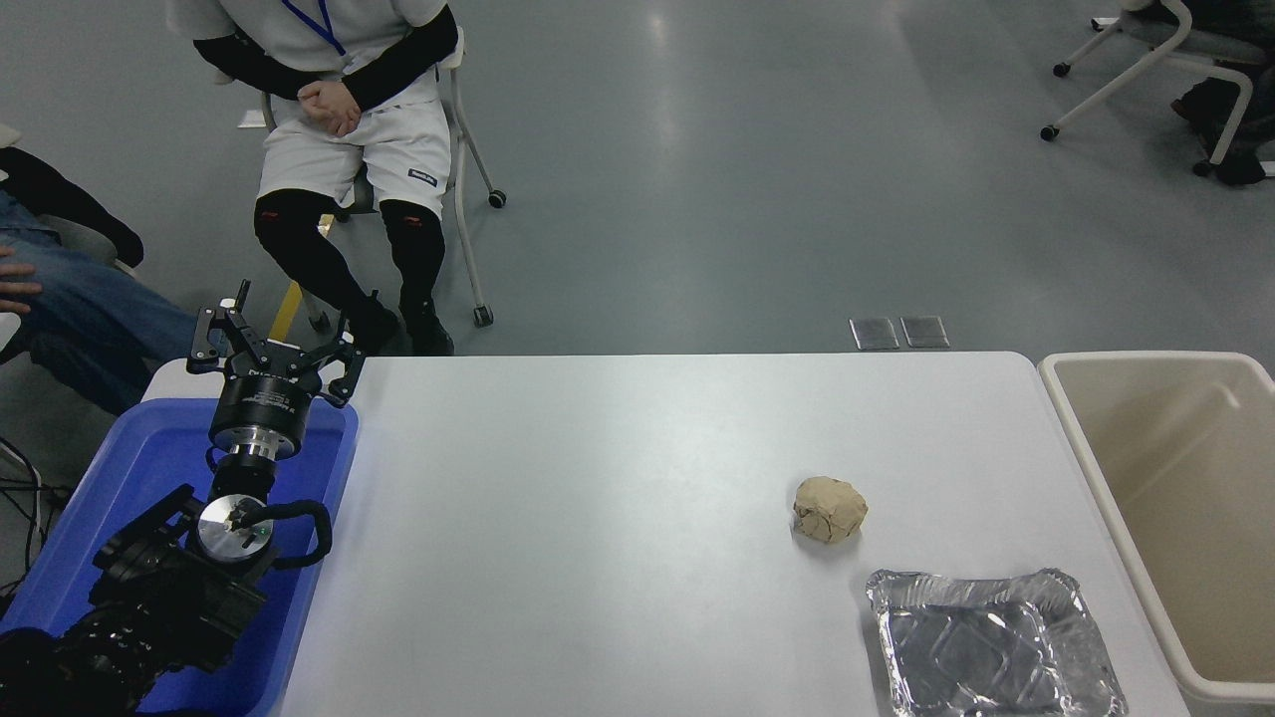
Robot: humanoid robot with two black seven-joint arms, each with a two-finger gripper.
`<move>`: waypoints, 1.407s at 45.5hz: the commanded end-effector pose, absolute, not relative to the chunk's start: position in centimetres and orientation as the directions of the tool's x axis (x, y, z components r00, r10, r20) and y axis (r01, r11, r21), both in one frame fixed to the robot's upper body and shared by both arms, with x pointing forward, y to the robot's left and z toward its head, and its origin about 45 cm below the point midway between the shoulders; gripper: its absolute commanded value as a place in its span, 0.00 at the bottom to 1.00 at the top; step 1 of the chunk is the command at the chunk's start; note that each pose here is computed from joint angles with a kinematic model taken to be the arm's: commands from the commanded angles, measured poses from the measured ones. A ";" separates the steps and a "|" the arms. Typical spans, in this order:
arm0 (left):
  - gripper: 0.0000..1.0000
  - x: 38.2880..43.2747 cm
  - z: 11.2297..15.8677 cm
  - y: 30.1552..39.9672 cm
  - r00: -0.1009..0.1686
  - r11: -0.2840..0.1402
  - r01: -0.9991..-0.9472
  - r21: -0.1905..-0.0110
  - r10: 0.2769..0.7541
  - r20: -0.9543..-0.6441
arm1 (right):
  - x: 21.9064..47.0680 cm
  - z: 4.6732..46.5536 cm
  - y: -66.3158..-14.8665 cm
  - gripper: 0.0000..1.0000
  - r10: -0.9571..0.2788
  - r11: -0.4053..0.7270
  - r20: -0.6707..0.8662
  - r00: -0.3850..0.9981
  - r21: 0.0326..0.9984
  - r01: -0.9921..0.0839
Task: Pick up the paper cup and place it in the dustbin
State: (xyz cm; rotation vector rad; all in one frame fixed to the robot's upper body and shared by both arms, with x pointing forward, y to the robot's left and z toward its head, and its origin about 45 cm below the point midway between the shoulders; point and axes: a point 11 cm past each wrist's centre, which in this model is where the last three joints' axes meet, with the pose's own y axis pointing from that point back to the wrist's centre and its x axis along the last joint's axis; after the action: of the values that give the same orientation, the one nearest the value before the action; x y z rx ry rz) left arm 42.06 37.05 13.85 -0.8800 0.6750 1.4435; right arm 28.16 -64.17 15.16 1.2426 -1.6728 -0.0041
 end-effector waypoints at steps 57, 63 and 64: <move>0.99 42.06 13.83 36.96 0.046 -0.073 -0.992 -0.103 0.544 -0.838 | 25.9 7.2 -59.5 0.40 -0.650 0.650 0.753 -0.100 0.483 -0.586; 0.99 42.06 13.83 36.96 0.046 -0.073 -0.992 -0.103 0.544 -0.838 | 26.0 6.8 -59.0 0.50 -0.656 0.642 0.749 -0.092 0.491 -0.589; 0.99 42.06 13.86 37.03 0.046 -0.074 -0.992 -0.103 0.545 -0.837 | 26.0 6.8 -59.0 0.50 -0.656 0.642 0.749 -0.090 0.491 -0.590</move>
State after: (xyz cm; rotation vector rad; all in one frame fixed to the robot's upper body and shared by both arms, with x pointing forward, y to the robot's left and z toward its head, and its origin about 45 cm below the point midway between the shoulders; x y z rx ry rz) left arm 42.06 37.01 13.84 -0.8796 0.6752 1.4422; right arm 25.85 -59.54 7.16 1.0101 -1.7665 -0.0802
